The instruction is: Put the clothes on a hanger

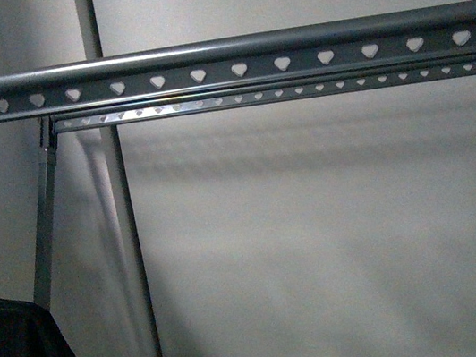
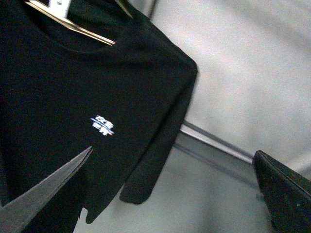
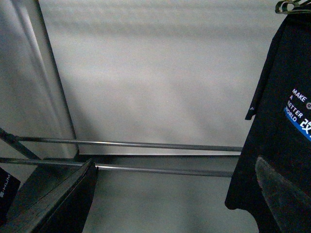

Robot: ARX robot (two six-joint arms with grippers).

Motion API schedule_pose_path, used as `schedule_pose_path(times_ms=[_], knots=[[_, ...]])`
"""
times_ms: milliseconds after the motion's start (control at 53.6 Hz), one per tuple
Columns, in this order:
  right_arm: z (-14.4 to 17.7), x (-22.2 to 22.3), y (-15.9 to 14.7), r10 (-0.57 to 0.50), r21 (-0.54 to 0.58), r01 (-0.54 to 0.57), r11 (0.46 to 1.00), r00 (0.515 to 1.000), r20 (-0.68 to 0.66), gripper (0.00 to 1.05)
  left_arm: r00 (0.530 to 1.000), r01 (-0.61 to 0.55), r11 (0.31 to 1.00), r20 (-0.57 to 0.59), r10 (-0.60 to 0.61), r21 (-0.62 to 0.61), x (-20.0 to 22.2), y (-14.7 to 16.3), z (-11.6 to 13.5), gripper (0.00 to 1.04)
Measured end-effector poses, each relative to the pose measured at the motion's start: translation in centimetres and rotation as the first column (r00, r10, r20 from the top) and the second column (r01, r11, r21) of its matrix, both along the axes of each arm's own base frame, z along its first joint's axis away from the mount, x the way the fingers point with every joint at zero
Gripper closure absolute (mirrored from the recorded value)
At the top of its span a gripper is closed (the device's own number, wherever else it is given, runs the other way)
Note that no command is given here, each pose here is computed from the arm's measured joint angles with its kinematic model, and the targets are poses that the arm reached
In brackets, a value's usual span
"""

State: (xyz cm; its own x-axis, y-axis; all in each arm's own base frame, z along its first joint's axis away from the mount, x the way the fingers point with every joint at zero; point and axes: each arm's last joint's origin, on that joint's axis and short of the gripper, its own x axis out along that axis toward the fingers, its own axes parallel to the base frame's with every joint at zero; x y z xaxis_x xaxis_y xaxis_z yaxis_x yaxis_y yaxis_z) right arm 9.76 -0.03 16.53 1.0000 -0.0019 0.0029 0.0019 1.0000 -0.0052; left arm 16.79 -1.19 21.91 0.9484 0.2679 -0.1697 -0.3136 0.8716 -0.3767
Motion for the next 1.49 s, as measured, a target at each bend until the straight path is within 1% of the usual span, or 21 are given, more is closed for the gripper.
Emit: schedule_pose_path(times_ms=[19,56,131,205,298,485,634,653,690,765,821,839,951,970,1063,1119,1287,1343,1361,1455,1492], knots=[[0.0,0.0,0.0,0.0,0.0,0.0,1.0,1.0,0.0,0.07,1.0,-0.018,1.0,0.003,0.018,-0.01,0.4,0.0,0.2,0.07],[0.0,0.0,0.0,0.0,0.0,0.0,1.0,1.0,0.0,0.07,0.995,-0.096,0.993,-0.018,0.095,-0.07,2.9,-0.4,1.0,0.07],[0.0,0.0,0.0,0.0,0.0,0.0,1.0,1.0,0.0,0.07,0.981,-0.183,0.977,-0.079,0.175,-0.112,6.9,-1.0,1.2,0.07],[0.0,0.0,0.0,0.0,0.0,0.0,1.0,1.0,0.0,0.07,0.969,-0.234,0.965,-0.103,0.223,-0.117,9.8,-1.4,1.0,0.07],[0.0,0.0,0.0,0.0,0.0,0.0,1.0,1.0,0.0,0.07,0.953,-0.296,0.948,-0.104,0.285,-0.114,12.5,-1.3,1.1,0.07],[0.0,0.0,0.0,0.0,0.0,0.0,1.0,1.0,0.0,0.07,0.937,-0.341,0.934,-0.111,0.33,-0.103,15.2,-1.0,0.9,0.07],[0.0,0.0,0.0,0.0,0.0,0.0,1.0,1.0,0.0,0.07,0.931,-0.35,0.934,-0.137,0.338,-0.073,17.1,-1.2,-0.3,0.07],[0.0,0.0,0.0,0.0,0.0,0.0,1.0,1.0,0.0,0.07,0.929,-0.354,0.933,-0.142,0.342,-0.064,17.3,-1.2,-0.4,0.08],[0.0,0.0,0.0,0.0,0.0,0.0,1.0,1.0,0.0,0.07,0.925,-0.36,0.931,-0.15,0.349,-0.054,17.5,-1.3,-0.6,0.15],[0.0,0.0,0.0,0.0,0.0,0.0,1.0,1.0,0.0,0.07,0.922,-0.361,0.932,-0.162,0.351,-0.033,17.9,-1.2,-0.9,0.34],[0.0,0.0,0.0,0.0,0.0,0.0,1.0,1.0,0.0,0.07,0.921,-0.362,0.932,-0.165,0.353,-0.024,17.9,-1.1,-0.9,0.45],[0.0,0.0,0.0,0.0,0.0,0.0,1.0,1.0,0.0,0.07,0.921,-0.362,0.932,-0.165,0.354,-0.024,18.0,-1.0,-0.9,0.47],[0.0,0.0,0.0,0.0,0.0,0.0,1.0,1.0,0.0,0.07,0.919,-0.361,0.932,-0.179,0.353,-0.018,17.9,-0.6,-1.0,0.73],[0.0,0.0,0.0,0.0,0.0,0.0,1.0,1.0,0.0,0.07,0.919,-0.358,0.934,-0.184,0.348,-0.018,17.8,-0.5,-1.1,0.79],[0.0,0.0,0.0,0.0,0.0,0.0,1.0,1.0,0.0,0.07,0.924,-0.338,0.941,-0.199,0.326,-0.028,17.2,-0.3,-1.3,0.95],[0.0,0.0,0.0,0.0,0.0,0.0,1.0,1.0,0.0,0.07,0.931,-0.314,0.949,-0.205,0.301,-0.034,16.7,-0.2,-1.3,1.01],[0.0,0.0,0.0,0.0,0.0,0.0,1.0,1.0,0.0,0.07,0.963,-0.156,0.988,-0.224,0.149,-0.013,14.6,-0.5,-0.7,1.01],[0.0,0.0,0.0,0.0,0.0,0.0,1.0,1.0,0.0,0.07,0.971,-0.062,0.998,-0.23,0.06,0.0,13.4,-0.7,-0.4,1.01],[0.0,0.0,0.0,0.0,0.0,0.0,1.0,1.0,0.0,0.07,0.972,-0.049,0.999,-0.231,0.047,-0.002,13.2,-0.7,-0.3,1.01],[0.0,0.0,0.0,0.0,0.0,0.0,1.0,1.0,0.0,0.07,0.961,0.111,0.994,-0.257,-0.104,0.014,11.1,-0.6,0.3,1.01],[0.0,0.0,0.0,0.0,0.0,0.0,1.0,1.0,0.0,0.07,0.949,0.194,0.981,-0.255,-0.183,0.018,10.3,-0.4,0.6,1.01]])
